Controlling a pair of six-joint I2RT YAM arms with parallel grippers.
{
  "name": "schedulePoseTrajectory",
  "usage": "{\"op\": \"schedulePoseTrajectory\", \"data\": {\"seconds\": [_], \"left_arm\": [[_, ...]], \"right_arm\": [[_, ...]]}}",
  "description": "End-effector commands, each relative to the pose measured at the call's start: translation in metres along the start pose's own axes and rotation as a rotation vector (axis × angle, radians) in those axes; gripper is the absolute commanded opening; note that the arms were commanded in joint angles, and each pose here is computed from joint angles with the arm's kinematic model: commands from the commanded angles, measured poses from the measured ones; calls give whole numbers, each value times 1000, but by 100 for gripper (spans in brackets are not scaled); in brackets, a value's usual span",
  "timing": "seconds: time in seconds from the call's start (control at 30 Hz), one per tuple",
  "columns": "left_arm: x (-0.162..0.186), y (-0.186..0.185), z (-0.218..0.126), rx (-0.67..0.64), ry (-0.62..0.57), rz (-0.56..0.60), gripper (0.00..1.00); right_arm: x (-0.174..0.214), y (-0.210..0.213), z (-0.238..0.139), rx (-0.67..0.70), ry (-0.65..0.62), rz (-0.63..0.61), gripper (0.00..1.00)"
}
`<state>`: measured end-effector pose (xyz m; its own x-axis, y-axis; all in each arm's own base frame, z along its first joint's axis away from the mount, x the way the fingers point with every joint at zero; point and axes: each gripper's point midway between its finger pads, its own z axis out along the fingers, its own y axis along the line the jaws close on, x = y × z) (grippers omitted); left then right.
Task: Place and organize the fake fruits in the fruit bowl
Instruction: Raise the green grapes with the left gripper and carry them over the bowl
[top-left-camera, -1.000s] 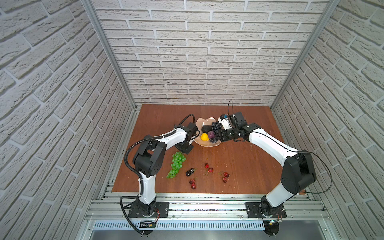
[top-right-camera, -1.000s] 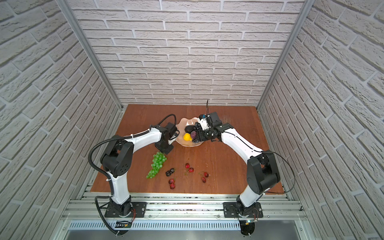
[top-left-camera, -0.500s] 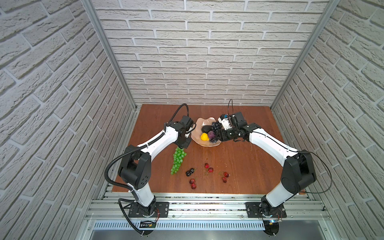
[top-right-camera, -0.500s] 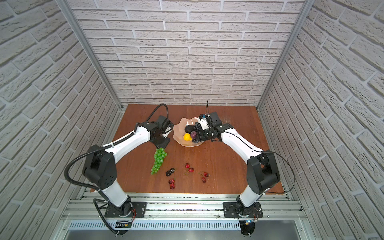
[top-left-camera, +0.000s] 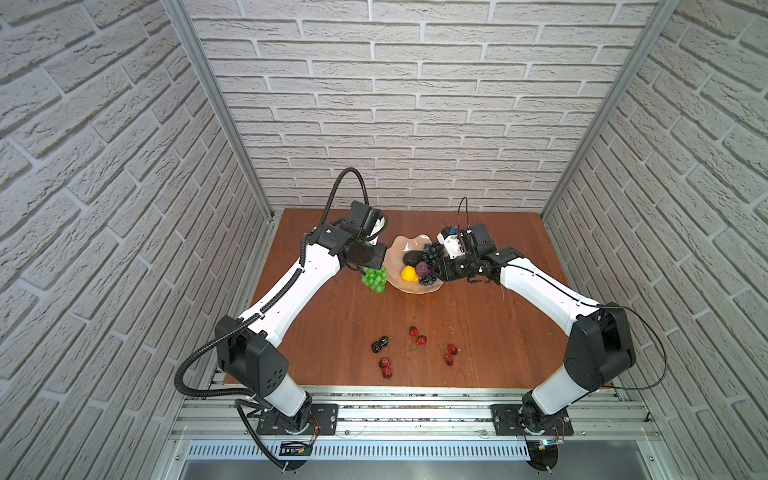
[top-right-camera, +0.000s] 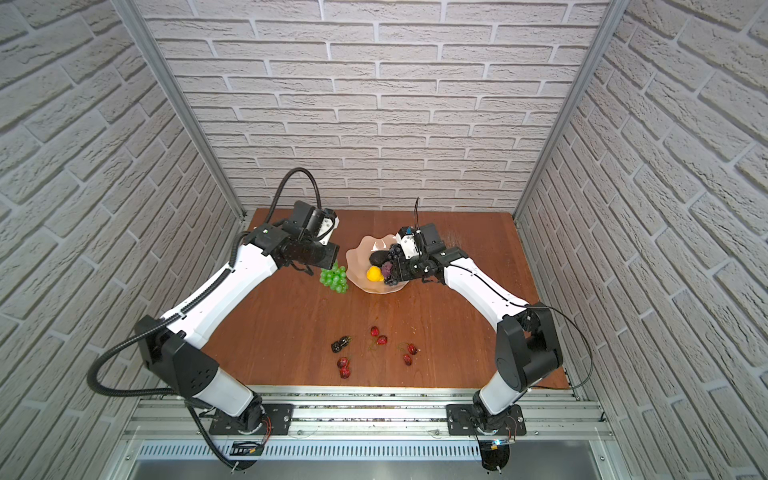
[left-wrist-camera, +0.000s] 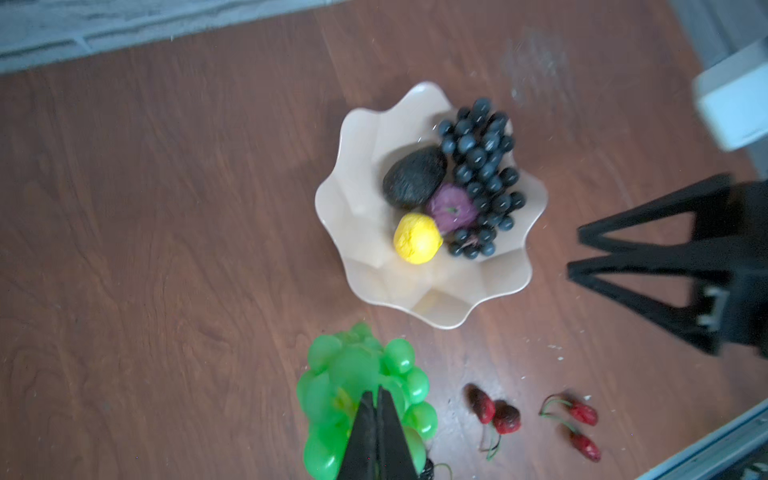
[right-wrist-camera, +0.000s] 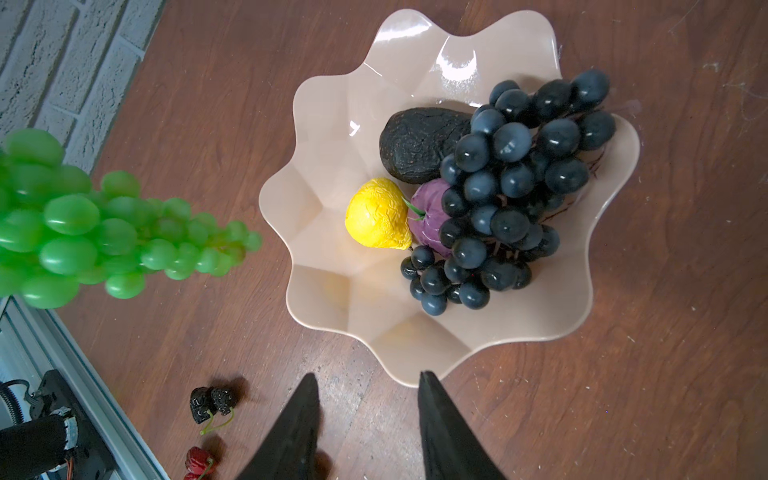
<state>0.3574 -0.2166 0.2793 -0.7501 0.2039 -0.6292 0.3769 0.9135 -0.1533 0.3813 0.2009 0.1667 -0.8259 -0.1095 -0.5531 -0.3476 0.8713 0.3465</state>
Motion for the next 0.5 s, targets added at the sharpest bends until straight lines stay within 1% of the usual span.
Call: {"op": "schedulePoseTrajectory", "data": {"seconds": [0.0,0.17,0.27,0.47], "left_arm": [[-30,-26,-13,104,-72,-31,0],[-54,-54,-14,191,-101,-4,0],[-61,-71,-7,246,-104,-1,0],[-66,-95,15,315,-99,-12,0]], "right_arm": [[-18,8,-16,-17,-80,-8,41],[-20,2,-21,10,-93,-3,42],[-19,-4,-21,19,-96,12,42],[-19,-16,-27,21,-121,57,42]]}}
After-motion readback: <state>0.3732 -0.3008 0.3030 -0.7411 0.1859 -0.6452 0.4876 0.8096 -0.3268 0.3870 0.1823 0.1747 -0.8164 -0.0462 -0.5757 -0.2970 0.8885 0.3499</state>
